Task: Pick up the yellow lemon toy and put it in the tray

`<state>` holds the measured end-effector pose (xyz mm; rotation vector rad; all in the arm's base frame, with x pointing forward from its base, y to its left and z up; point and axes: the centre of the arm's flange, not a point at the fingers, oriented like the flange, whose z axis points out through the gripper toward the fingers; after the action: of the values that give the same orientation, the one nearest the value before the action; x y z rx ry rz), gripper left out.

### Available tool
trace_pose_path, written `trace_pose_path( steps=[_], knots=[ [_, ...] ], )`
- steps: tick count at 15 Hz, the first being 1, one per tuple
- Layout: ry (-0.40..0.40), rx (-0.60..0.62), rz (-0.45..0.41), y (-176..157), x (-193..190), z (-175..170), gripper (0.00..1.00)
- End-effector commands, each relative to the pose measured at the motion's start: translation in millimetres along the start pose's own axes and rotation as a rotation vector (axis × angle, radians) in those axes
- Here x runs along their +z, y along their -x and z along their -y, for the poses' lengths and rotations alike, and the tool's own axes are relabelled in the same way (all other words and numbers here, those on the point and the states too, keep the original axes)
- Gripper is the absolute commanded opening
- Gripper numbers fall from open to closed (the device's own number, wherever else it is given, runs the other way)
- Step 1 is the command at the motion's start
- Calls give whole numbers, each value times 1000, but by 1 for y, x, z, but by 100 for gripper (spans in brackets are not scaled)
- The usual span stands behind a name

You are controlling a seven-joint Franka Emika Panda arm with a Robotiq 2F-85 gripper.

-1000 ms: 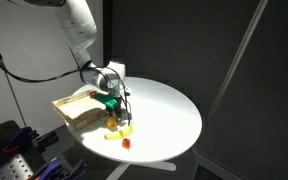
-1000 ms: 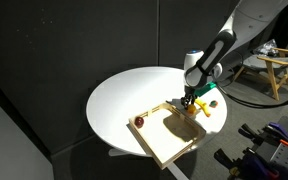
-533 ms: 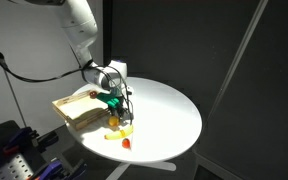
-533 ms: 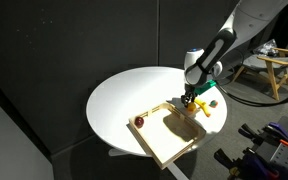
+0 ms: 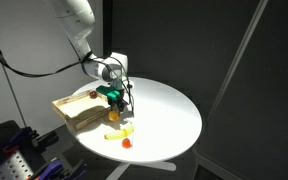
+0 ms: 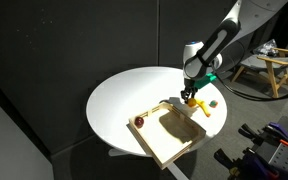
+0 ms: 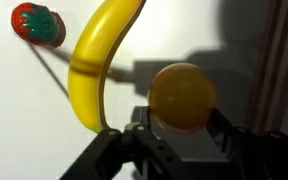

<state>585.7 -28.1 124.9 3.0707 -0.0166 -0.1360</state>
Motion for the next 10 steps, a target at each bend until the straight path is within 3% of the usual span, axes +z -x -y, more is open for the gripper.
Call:
trace_pose_path(
  steps=[1, 10],
  knots=[
    [32, -38, 21, 7, -33, 11, 34],
    [72, -170, 47, 9, -57, 68, 34]
  ],
)
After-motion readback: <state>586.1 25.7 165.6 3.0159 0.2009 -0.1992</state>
